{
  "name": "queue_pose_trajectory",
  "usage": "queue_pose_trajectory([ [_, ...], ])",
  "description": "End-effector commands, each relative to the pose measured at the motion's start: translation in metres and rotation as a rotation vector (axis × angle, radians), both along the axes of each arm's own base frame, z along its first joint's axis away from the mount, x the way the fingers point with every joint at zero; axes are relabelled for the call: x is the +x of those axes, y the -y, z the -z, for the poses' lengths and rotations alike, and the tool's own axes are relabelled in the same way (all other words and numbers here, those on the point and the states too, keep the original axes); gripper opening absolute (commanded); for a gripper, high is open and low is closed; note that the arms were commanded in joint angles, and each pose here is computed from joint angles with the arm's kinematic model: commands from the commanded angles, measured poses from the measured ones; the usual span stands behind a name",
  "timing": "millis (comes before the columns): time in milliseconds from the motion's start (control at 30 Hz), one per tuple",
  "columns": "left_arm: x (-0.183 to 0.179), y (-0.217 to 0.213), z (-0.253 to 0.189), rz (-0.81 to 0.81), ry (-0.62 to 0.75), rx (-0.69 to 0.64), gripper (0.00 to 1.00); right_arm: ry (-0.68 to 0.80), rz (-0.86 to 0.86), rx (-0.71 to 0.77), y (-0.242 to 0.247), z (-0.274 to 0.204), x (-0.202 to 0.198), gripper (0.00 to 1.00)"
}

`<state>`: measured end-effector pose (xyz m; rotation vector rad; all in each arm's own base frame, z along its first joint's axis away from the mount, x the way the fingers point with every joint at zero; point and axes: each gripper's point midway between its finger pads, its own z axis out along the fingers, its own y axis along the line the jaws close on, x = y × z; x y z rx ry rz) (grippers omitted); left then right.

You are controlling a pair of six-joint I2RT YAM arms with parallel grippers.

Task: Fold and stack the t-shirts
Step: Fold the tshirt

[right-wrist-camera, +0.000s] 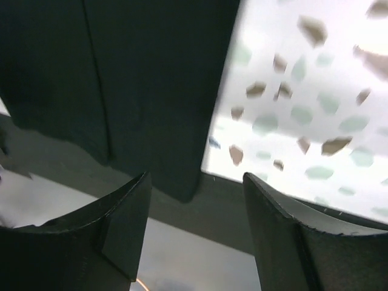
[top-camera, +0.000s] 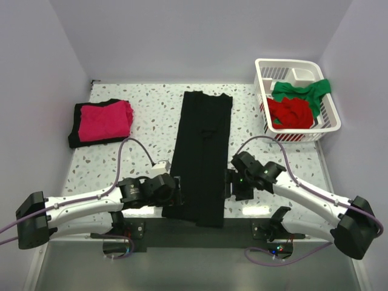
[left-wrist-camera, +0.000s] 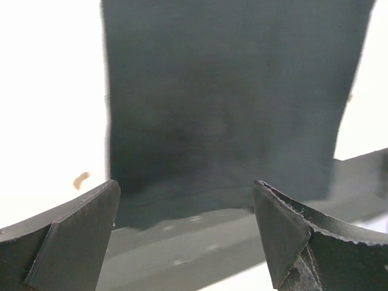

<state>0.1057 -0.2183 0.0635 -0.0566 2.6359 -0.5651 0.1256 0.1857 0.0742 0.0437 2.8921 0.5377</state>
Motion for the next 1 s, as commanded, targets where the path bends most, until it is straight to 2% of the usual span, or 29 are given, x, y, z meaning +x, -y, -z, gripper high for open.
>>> queue_pose_trajectory([
  [0,0.001,-0.030,0.010,-0.109,-0.002,0.089,0.95,-0.048,0.065,0.060,-0.011,0.005,-0.026,0.65],
  [200,-0.007,-0.035,0.018,-0.118,-0.042,0.100,0.89,-0.054,0.049,0.048,-0.024,0.022,-0.057,0.60],
  [400,-0.006,-0.039,0.018,-0.096,-0.026,0.128,0.84,-0.084,0.027,0.022,-0.035,0.033,-0.084,0.55],
  [600,-0.009,-0.030,0.016,-0.052,-0.032,0.091,0.72,-0.079,0.023,-0.047,-0.039,0.044,-0.089,0.51],
  [733,-0.010,-0.029,0.016,-0.040,-0.035,0.090,0.72,-0.077,0.038,-0.078,-0.035,0.049,-0.089,0.48],
  [967,-0.018,-0.043,0.023,-0.059,-0.067,0.120,0.73,-0.082,0.042,-0.023,-0.044,0.053,-0.089,0.41],
])
